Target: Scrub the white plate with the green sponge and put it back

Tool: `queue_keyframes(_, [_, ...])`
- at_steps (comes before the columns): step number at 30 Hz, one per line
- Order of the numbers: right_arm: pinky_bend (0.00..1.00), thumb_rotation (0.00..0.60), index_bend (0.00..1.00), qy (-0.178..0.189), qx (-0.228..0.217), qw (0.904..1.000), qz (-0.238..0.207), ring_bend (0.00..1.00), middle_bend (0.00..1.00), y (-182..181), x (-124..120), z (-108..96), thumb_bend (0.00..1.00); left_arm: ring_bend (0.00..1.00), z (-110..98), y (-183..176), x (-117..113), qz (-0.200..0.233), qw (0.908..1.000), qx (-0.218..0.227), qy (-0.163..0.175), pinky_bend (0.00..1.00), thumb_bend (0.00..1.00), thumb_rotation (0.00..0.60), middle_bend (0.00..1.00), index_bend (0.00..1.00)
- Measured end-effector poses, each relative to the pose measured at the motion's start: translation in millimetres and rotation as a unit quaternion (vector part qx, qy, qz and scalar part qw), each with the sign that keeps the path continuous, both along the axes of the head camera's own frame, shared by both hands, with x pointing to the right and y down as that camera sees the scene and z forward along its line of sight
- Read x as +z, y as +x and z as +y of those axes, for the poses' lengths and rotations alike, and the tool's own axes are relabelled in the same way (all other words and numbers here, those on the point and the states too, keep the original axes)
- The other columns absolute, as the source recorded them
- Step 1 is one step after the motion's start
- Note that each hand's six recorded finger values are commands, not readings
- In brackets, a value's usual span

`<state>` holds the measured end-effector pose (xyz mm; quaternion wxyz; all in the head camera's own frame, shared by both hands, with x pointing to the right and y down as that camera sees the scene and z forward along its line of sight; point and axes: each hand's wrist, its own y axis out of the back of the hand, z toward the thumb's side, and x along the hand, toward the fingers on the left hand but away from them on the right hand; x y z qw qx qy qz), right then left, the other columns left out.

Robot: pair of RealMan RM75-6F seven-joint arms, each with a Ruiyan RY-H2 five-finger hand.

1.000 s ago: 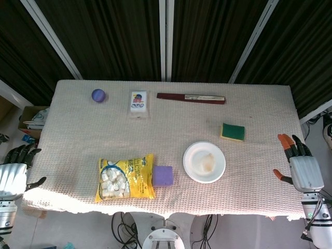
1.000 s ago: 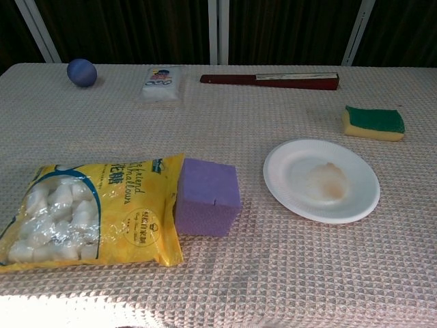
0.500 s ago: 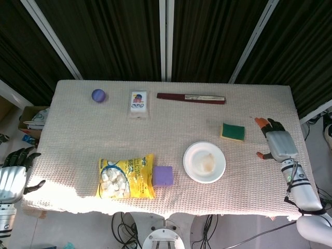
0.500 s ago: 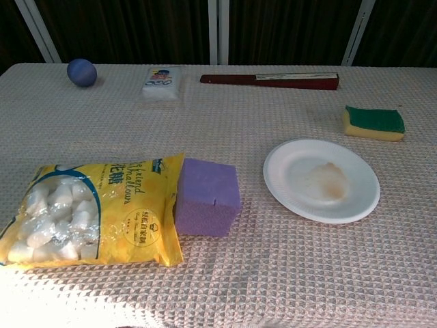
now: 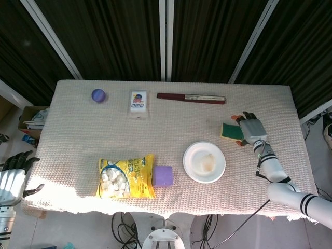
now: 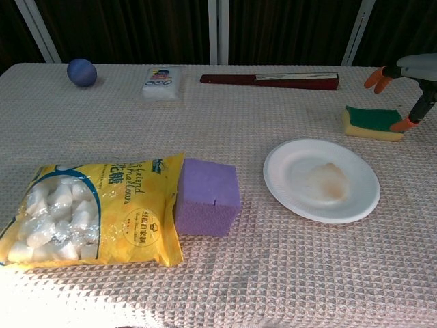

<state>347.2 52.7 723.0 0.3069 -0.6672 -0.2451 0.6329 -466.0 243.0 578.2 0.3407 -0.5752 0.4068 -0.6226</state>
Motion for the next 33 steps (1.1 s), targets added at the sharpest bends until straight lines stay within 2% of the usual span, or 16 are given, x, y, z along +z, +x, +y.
queue_keyframes(15, [0.07, 0.6, 0.22, -0.008, 0.008, 0.9999, 0.006, 0.0, 0.22, 1.0, 15.1, 1.7, 0.13, 0.11, -2.8, 3.2, 13.0, -0.015, 0.9997, 0.014, -0.016, 0.14, 0.06, 0.6, 0.13, 0.28])
queue_keyframes(28, [0.07, 0.6, 0.25, -0.014, 0.002, 0.9996, 0.024, 0.0, 0.24, -0.4, 21.1, 0.0, 0.14, 0.11, 0.0, -1.5, 14.2, -0.019, 0.9996, 0.008, -0.018, 0.14, 0.06, 0.6, 0.13, 0.28])
queue_keyframes(33, [0.08, 0.6, 0.29, -0.015, -0.001, 0.9994, 0.03, 0.0, 0.27, -1.6, 23.3, -1.5, 0.15, 0.11, -0.1, -2.0, 14.2, -0.016, 0.9997, 0.007, -0.017, 0.14, 0.06, 0.6, 0.13, 0.28])
